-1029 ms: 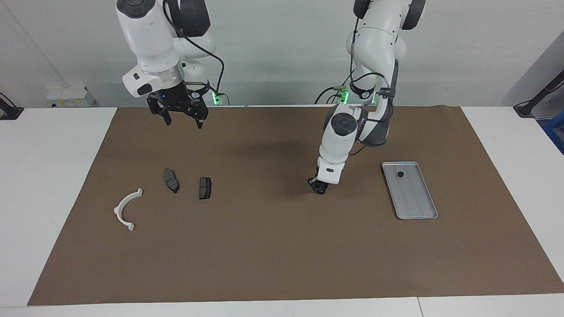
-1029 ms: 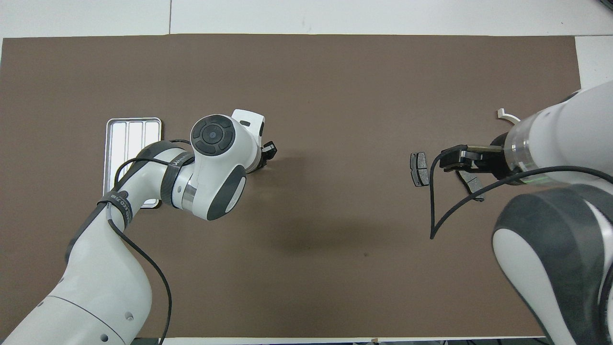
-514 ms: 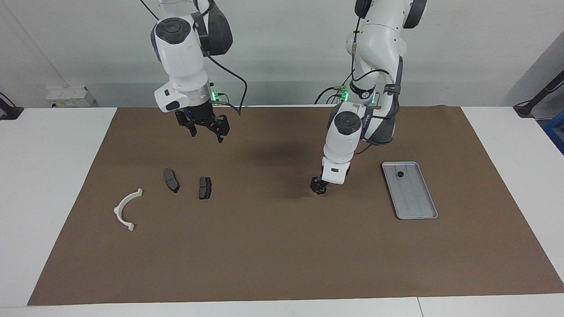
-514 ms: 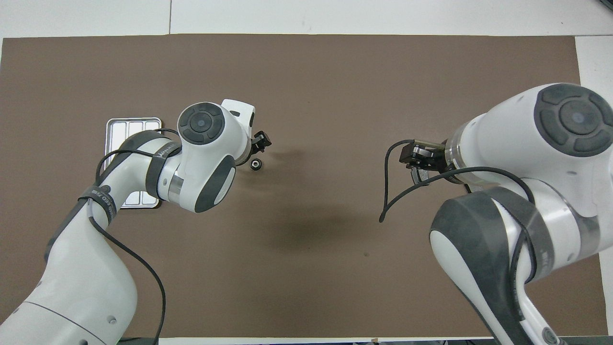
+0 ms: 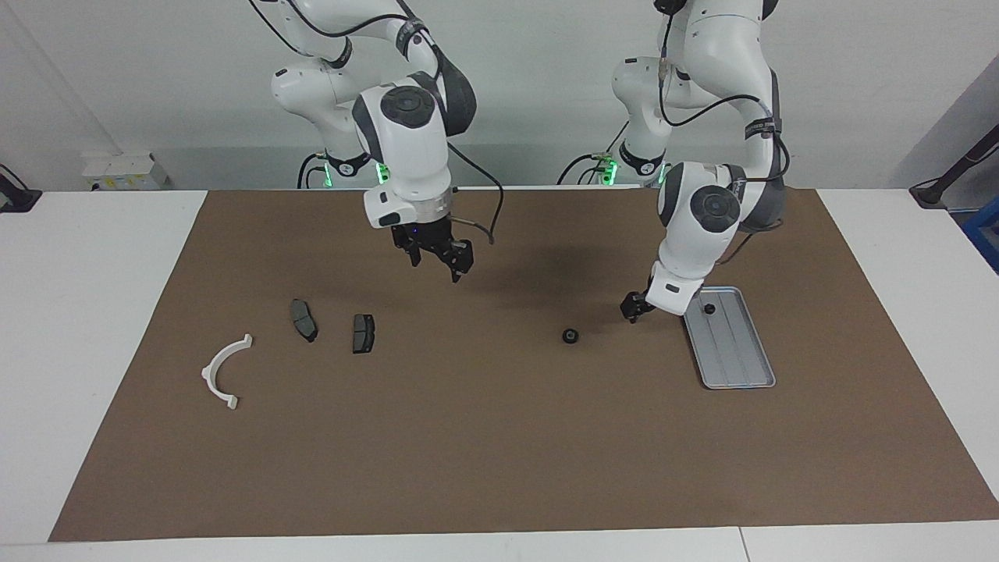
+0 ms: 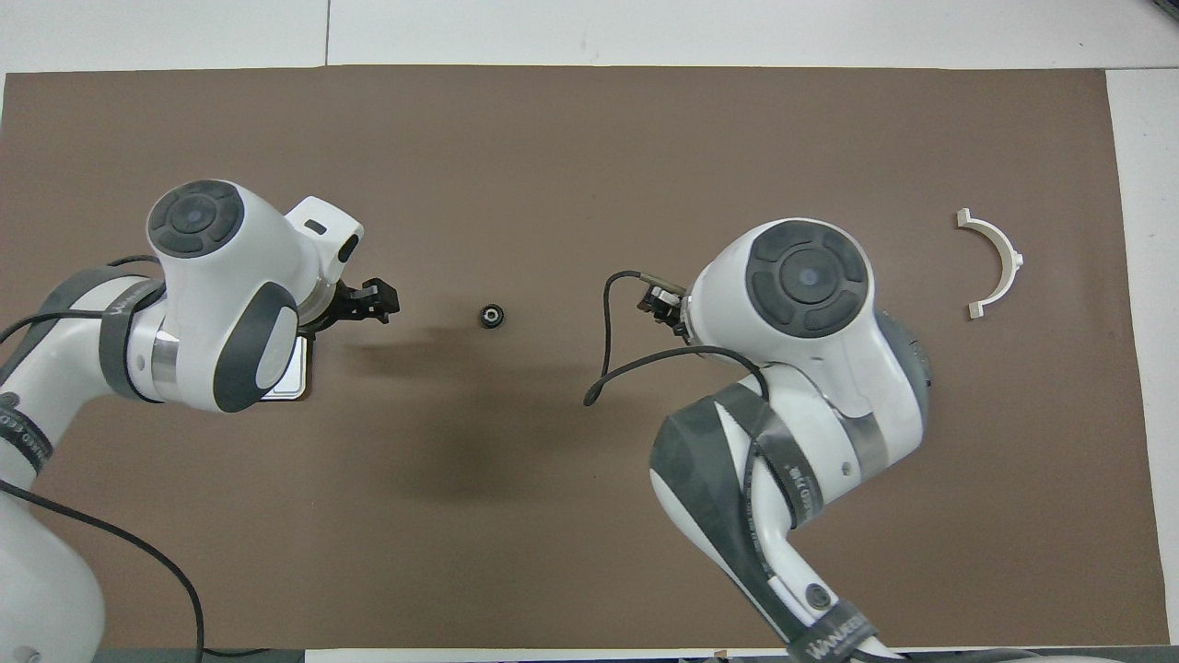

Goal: Place bearing gear from tray to pile

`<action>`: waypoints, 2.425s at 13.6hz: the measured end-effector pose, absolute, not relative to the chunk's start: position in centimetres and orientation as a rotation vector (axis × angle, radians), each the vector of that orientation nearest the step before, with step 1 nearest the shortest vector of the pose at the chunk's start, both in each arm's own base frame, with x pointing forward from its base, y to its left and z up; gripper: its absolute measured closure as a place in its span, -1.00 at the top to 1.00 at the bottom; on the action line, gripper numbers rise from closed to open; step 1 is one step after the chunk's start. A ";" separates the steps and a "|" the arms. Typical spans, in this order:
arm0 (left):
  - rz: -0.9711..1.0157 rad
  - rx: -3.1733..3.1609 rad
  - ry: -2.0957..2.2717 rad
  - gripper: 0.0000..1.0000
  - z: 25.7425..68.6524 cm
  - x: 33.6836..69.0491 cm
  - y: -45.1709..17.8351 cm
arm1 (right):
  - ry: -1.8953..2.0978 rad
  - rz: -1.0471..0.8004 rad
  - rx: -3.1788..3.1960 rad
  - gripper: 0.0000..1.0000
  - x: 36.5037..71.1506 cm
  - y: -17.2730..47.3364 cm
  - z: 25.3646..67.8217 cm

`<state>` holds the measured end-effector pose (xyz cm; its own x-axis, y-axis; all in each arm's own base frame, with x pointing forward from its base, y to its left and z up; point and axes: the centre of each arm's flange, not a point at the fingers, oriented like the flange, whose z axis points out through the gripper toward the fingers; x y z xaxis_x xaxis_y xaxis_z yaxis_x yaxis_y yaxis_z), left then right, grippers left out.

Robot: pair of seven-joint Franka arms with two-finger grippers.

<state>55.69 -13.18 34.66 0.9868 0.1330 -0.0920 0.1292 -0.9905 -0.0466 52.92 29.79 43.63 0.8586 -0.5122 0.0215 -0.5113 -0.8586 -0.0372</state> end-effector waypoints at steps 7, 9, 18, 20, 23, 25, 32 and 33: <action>0.011 -3.128 0.061 0.81 34.2 54.2 -1.1 | 0.733 -0.040 -3.030 0.81 52.7 41.0 39.4; -0.010 -3.129 0.053 0.60 33.4 54.2 -0.4 | 0.726 -0.055 -3.048 0.81 52.4 44.9 37.2; 0.000 -3.132 -0.034 0.17 30.7 53.2 -0.2 | 0.738 -0.055 -3.055 0.81 55.6 50.8 33.8; -0.003 -3.132 -0.045 0.20 30.6 53.1 -0.3 | 0.735 -0.049 -3.064 0.81 55.9 51.5 32.5; 0.001 -3.132 -0.049 0.00 30.5 53.0 -0.3 | 0.729 -0.041 -3.077 0.81 55.9 52.6 30.2; 0.006 -3.132 -0.052 0.07 30.3 52.8 -0.3 | 0.742 -0.042 -3.076 0.81 56.0 53.3 28.9; 0.017 -3.132 -0.056 -0.53 30.2 52.6 -0.3 | 0.766 -0.072 -3.079 0.63 57.1 52.8 28.3; 0.033 -3.131 -0.056 -0.53 30.6 52.9 -0.3 | 0.765 -0.073 -3.079 0.60 57.1 52.9 28.3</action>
<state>52.87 -0.32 30.64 0.9991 0.0359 -0.0209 0.0357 -0.9993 -0.0100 57.06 52.89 28.31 0.8829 -0.4667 0.0522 -0.4682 -0.8834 0.0197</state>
